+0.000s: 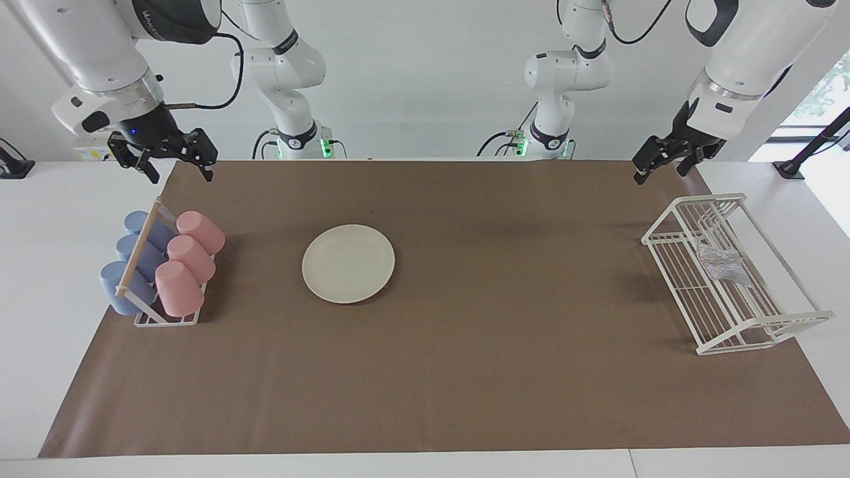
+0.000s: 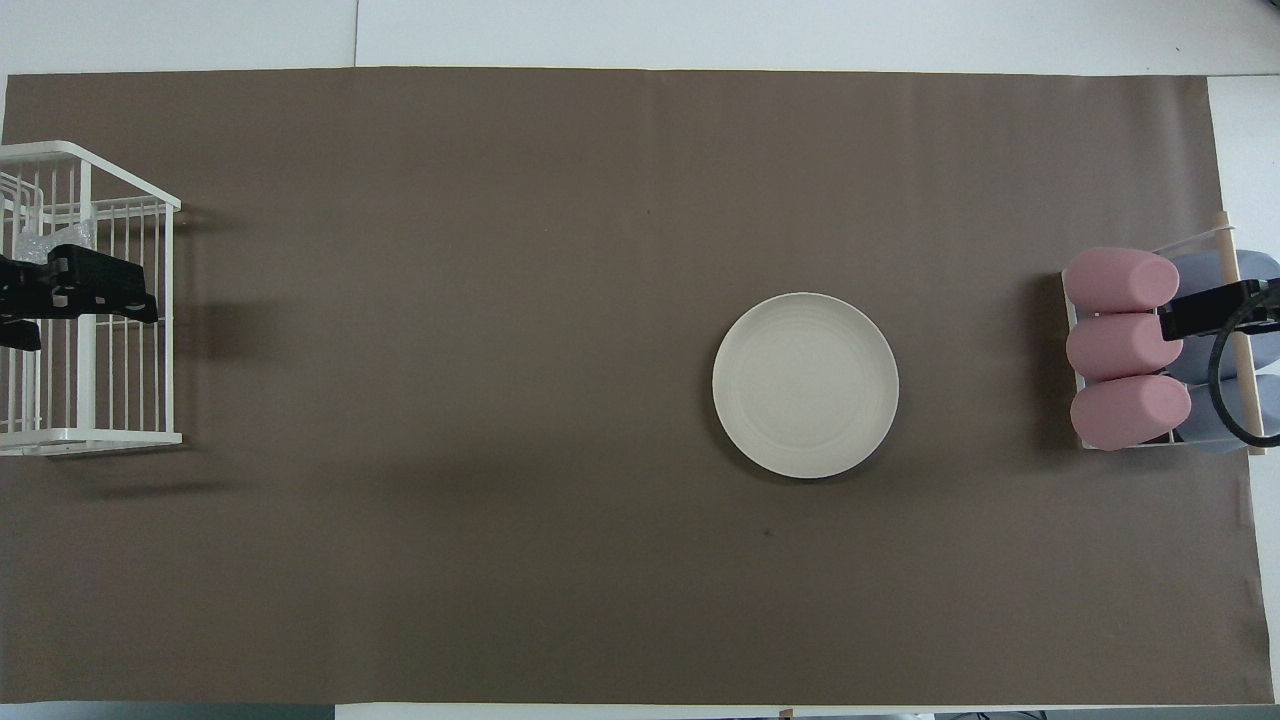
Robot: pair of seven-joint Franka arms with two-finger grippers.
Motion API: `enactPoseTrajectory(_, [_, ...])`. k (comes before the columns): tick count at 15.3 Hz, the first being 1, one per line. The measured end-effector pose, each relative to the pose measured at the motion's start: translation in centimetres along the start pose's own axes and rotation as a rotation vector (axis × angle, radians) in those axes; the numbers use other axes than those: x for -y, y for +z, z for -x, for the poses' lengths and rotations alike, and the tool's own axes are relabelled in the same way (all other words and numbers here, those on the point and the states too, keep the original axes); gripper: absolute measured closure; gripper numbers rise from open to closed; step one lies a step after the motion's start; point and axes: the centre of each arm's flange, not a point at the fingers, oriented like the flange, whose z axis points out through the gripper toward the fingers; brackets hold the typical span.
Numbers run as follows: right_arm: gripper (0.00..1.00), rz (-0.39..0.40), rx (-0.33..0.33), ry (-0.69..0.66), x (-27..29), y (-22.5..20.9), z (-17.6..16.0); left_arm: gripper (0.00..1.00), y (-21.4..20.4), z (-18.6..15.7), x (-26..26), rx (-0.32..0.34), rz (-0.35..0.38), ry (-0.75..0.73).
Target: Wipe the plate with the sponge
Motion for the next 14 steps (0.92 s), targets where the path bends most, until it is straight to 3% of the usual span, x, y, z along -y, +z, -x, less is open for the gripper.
enactPoseTrajectory(7, [0.00,0.000,0.003,0.035,0.0,0.0,0.0,0.00,0.9,-0.1,0.1,0.003,-0.031,-0.040])
enactPoseTrajectory(11, [0.00,-0.007,0.006,0.220,0.1,0.1,0.1,0.00,3.7,-1.1,-0.7,-0.023,-0.248,0.017])
enactPoseTrajectory(14, [0.00,-0.036,0.009,0.377,0.9,0.0,0.0,0.00,7.8,-3.2,-2.1,-0.035,-0.492,0.101])
